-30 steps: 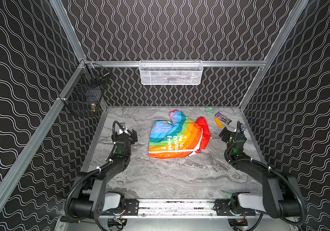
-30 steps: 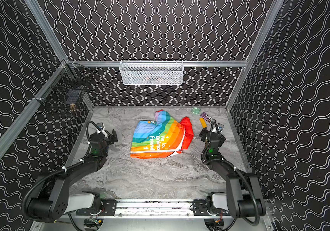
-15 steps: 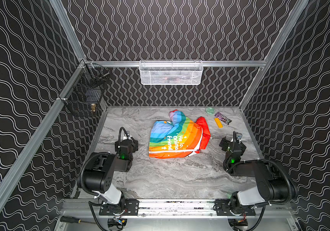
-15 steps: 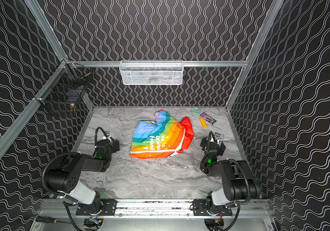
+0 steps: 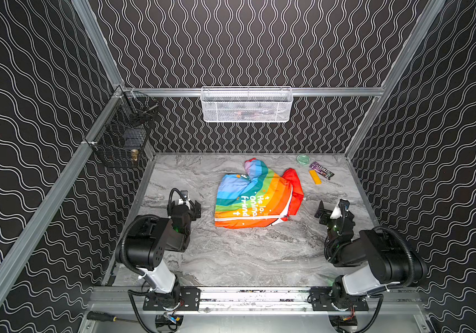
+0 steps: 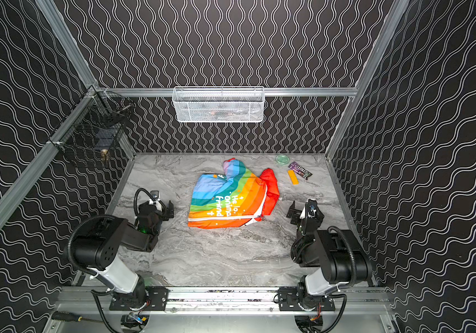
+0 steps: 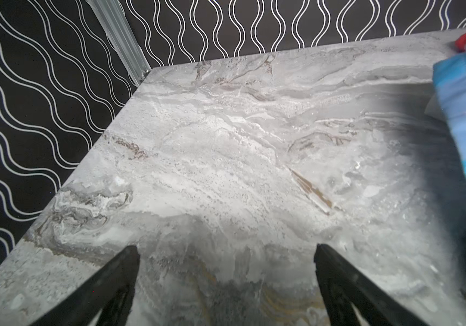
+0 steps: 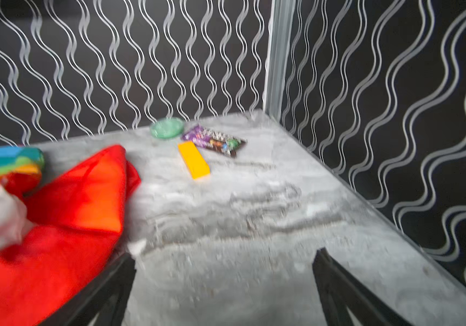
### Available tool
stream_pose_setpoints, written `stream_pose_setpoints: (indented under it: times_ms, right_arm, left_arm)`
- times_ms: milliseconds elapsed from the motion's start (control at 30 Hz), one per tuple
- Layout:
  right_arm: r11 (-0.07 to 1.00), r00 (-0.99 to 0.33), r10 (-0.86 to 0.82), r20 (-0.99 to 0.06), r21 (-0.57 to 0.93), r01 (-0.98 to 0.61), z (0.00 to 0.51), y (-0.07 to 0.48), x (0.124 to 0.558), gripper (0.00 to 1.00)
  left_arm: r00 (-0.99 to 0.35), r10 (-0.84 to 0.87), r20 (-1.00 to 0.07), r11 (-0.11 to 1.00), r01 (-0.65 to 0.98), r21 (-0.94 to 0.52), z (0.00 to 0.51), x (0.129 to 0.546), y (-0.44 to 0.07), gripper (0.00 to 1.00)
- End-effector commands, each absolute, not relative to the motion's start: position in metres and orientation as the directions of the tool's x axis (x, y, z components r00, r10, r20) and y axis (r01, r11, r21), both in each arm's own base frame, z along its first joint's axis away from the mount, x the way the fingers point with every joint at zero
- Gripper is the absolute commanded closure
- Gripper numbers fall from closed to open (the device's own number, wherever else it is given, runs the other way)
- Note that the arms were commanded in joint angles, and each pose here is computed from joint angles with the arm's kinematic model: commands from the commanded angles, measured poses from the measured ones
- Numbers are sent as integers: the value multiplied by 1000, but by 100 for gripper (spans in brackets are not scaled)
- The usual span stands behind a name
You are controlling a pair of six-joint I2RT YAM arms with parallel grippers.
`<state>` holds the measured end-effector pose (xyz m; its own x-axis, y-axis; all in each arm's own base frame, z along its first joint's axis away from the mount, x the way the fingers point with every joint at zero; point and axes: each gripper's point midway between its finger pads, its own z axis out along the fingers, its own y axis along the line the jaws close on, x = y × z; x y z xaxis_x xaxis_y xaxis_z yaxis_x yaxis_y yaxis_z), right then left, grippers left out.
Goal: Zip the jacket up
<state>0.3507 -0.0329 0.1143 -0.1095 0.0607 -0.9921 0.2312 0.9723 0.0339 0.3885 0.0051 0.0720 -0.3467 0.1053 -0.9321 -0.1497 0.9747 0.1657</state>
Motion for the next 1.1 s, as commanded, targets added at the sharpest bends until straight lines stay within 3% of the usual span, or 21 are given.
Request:
stream_pose_setpoints:
  times_ms: [0, 100, 1067]
  right_arm:
    - [977, -74, 44, -996, 28, 212, 128, -29, 363, 1]
    - [972, -143, 78, -987, 43, 233, 118, -34, 374, 1]
    - [964, -148, 116, -982, 75, 255, 116, -46, 380, 1]
  left_arm:
    - [-331, 118, -936, 971, -161, 179, 79, 393, 7, 1]
    - [-332, 117, -936, 971, -159, 178, 78, 394, 7, 1]
    - [-337, 109, -935, 973, -154, 169, 77, 395, 7, 1]
